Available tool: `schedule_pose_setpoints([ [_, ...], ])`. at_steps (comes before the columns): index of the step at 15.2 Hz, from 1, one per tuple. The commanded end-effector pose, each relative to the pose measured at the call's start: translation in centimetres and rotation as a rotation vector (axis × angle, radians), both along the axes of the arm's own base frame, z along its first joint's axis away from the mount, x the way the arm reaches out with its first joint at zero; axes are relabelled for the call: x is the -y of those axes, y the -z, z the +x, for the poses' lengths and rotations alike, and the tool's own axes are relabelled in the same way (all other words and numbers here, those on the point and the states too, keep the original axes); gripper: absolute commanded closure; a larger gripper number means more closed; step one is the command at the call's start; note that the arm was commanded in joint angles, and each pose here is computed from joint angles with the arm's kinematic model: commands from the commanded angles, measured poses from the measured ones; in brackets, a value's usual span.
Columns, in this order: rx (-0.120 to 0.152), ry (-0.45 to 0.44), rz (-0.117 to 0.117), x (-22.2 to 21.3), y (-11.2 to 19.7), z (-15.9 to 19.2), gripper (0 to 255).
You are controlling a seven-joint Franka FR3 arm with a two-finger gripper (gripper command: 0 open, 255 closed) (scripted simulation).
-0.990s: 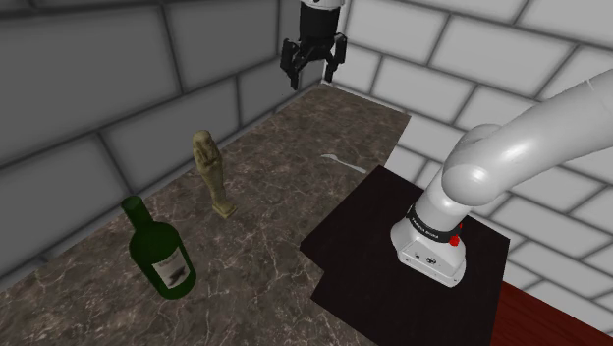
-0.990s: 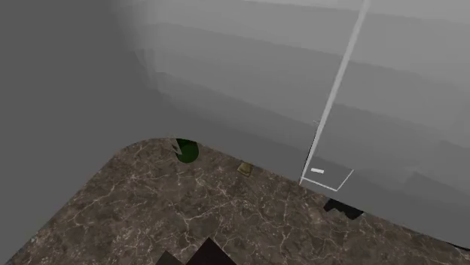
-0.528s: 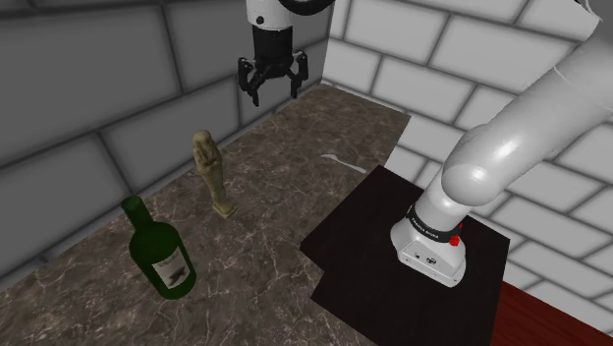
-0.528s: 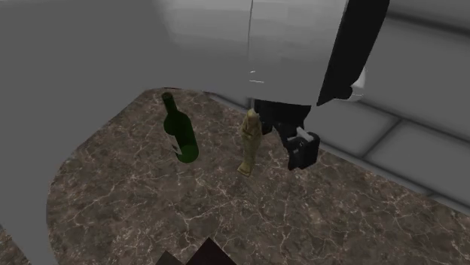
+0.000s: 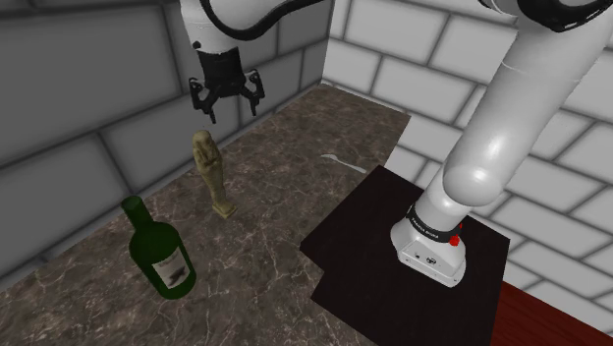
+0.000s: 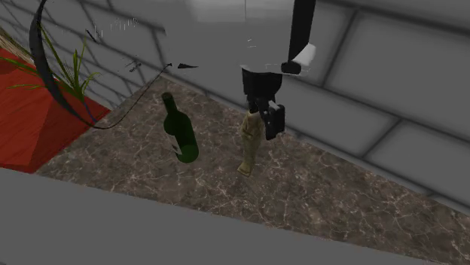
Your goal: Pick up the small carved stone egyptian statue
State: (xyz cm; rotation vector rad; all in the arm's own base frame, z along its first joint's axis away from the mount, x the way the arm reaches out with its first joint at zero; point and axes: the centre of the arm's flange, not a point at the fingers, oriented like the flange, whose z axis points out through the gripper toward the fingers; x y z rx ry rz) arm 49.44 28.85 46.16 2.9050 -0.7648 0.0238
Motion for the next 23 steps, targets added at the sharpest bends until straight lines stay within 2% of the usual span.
schedule_pose_setpoints([
  [1, -0.003, 0.026, -0.007, -2.1, 1.2, 1.6, 0],
  [6, -0.012, 0.083, -0.025, -6.6, 4.0, 5.8, 0],
  [15, -0.012, 0.083, -0.025, -6.6, 8.0, 5.7, 0],
  [16, -0.013, 0.083, -0.025, -6.7, 8.1, 5.8, 255],
  [23, -0.013, 0.083, -0.025, -6.6, 8.0, 5.9, 255],
])
